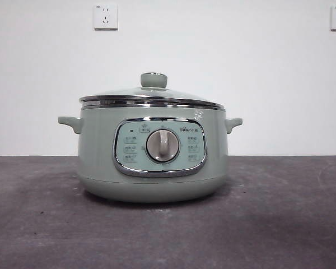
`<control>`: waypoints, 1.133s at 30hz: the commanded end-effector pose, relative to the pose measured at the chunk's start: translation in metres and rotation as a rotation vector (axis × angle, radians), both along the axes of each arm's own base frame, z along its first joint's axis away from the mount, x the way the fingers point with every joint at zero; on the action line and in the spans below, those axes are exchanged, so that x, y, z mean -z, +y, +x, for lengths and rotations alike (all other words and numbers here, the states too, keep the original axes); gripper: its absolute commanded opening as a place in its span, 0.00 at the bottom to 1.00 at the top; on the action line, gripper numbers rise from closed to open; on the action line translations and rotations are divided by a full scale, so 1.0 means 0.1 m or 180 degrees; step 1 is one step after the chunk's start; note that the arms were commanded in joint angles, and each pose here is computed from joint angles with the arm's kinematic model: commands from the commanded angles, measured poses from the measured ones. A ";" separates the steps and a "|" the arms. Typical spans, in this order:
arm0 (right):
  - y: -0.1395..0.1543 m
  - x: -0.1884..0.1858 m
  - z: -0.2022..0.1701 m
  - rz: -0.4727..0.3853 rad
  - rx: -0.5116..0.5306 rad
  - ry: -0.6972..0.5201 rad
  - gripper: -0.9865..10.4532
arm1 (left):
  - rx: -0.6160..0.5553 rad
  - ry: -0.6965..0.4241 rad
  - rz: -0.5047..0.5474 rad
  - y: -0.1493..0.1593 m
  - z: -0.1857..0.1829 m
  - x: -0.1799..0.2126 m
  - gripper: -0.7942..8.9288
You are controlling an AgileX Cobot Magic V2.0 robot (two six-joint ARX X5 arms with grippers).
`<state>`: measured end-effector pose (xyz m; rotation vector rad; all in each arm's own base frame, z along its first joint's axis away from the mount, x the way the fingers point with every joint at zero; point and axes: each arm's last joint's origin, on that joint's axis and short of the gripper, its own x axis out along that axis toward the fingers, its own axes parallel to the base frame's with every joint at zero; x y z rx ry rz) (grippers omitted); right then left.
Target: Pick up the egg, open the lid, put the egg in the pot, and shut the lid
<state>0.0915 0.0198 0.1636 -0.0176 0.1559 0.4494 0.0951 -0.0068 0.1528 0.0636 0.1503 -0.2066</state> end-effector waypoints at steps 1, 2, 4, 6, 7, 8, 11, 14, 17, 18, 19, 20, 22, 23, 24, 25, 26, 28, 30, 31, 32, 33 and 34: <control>0.00 0.08 0.01 0.0054 0.0032 0.0061 0.09 | -0.0018 0.0032 -0.0019 0.00 0.01 0.04 0.08; 0.00 0.11 0.01 0.0053 0.0030 0.0079 0.09 | -0.0018 0.0032 -0.0019 0.00 0.01 0.04 0.08; 0.00 0.13 0.01 0.0078 0.0040 0.0089 0.09 | -0.0018 0.0032 -0.0019 0.00 0.01 0.04 0.08; 0.00 0.13 0.01 0.0086 0.0045 0.0073 0.09 | -0.0017 0.0032 -0.0019 0.00 0.01 0.04 0.08; 0.00 0.13 0.01 0.0093 0.0058 0.0078 0.09 | -0.0018 0.0031 -0.0019 0.00 0.01 0.04 0.08; 0.00 0.13 0.01 0.0102 0.0090 0.0084 0.09 | -0.0018 0.0032 -0.0019 0.00 0.01 0.04 0.08; -0.01 0.13 0.01 0.0119 0.0108 0.0094 0.09 | -0.0017 0.0031 -0.0019 0.00 0.01 0.04 0.08; -0.01 0.13 0.01 0.0115 0.0110 0.0091 0.09 | -0.0018 0.0031 -0.0019 0.00 0.01 0.04 0.08; -0.01 0.13 0.01 0.0114 0.0110 0.0091 0.09 | -0.0017 0.0032 -0.0019 0.00 0.01 0.04 0.08; -0.01 0.13 0.01 0.0114 0.0110 0.0091 0.09 | -0.0017 0.0031 -0.0019 0.00 0.01 0.04 0.08; -0.01 0.13 0.01 0.0114 0.0111 0.0090 0.09 | -0.0018 0.0032 -0.0019 0.00 0.01 0.04 0.08; -0.01 0.13 0.01 0.0114 0.0110 0.0091 0.09 | -0.0018 0.0031 -0.0019 0.00 0.01 0.04 0.08; -0.01 0.13 0.01 0.0114 0.0110 0.0089 0.09 | -0.0018 0.0032 -0.0019 0.00 0.01 0.04 0.08; -0.01 0.13 0.01 0.0114 0.0111 0.0090 0.09 | -0.0017 0.0031 -0.0019 0.00 0.01 0.04 0.08; -0.01 0.13 0.01 0.0114 0.0111 0.0089 0.09 | -0.0017 0.0031 -0.0019 0.00 0.01 0.04 0.08; -0.01 0.13 0.01 0.0114 0.0110 0.0091 0.09 | -0.0018 0.0031 -0.0019 0.00 0.01 0.04 0.08; -0.01 0.13 0.01 0.0114 0.0110 0.0089 0.09 | -0.0018 0.0031 -0.0019 0.00 0.01 0.04 0.08; -0.01 0.13 0.01 0.0114 0.0111 0.0090 0.09 | -0.0017 0.0032 -0.0019 0.00 0.01 0.04 0.08; -0.01 0.13 0.01 0.0114 0.0110 0.0091 0.09 | -0.0018 0.0031 -0.0019 0.00 0.01 0.04 0.08; -0.01 0.13 0.01 0.0114 0.0110 0.0091 0.09 | -0.0018 0.0031 -0.0019 0.00 0.01 0.04 0.08; -0.01 0.13 0.01 0.0114 0.0110 0.0091 0.09 | -0.0018 0.0032 -0.0019 0.00 0.01 0.04 0.08; -0.01 0.13 0.01 0.0114 0.0110 0.0089 0.09 | -0.0018 0.0032 -0.0019 0.00 0.01 0.04 0.08; -0.01 0.13 0.01 0.0114 0.0111 0.0090 0.09 | -0.0018 0.0031 -0.0019 0.00 0.01 0.04 0.08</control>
